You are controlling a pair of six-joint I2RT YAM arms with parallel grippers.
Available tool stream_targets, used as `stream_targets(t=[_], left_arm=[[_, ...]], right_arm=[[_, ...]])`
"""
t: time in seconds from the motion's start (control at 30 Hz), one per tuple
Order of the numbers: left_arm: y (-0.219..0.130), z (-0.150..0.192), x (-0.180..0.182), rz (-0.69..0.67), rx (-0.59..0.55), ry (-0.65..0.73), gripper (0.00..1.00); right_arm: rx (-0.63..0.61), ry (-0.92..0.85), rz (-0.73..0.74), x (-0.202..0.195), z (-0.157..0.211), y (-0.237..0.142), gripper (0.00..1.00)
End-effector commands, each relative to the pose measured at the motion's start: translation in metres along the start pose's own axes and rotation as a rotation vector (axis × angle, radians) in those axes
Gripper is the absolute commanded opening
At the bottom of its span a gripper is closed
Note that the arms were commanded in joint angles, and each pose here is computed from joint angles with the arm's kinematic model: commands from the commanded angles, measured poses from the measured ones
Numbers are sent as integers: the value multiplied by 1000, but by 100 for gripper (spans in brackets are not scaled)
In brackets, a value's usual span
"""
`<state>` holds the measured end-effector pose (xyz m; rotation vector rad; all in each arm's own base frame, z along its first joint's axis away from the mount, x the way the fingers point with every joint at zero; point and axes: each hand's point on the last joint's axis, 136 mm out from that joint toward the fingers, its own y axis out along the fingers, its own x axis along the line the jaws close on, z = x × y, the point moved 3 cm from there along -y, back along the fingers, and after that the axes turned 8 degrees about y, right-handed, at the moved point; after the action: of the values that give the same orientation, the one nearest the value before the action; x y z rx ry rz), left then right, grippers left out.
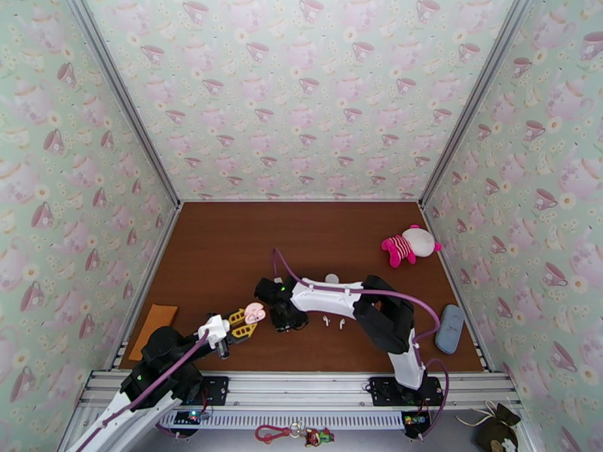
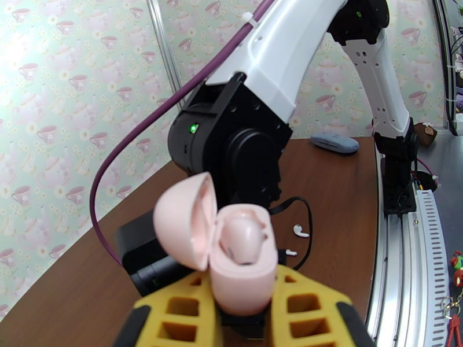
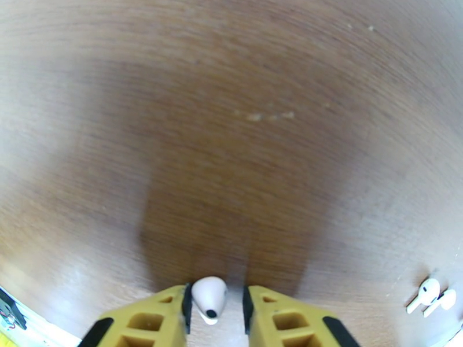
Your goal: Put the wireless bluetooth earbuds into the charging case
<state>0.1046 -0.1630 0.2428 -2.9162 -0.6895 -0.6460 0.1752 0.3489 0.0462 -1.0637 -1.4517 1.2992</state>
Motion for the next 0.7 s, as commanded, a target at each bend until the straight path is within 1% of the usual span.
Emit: stream_targets(t=[0.0, 0.23, 0.67], left_arm=[[1, 2, -3, 15, -1, 15, 0], [1, 2, -3, 17, -1, 14, 0], [1, 2, -2, 11, 0, 16, 0]], right_arm=[[-13, -10, -8, 5, -8, 8, 31], [-22, -9, -11, 5, -12, 8, 35], [-7, -54, 28, -2, -16, 14, 30]])
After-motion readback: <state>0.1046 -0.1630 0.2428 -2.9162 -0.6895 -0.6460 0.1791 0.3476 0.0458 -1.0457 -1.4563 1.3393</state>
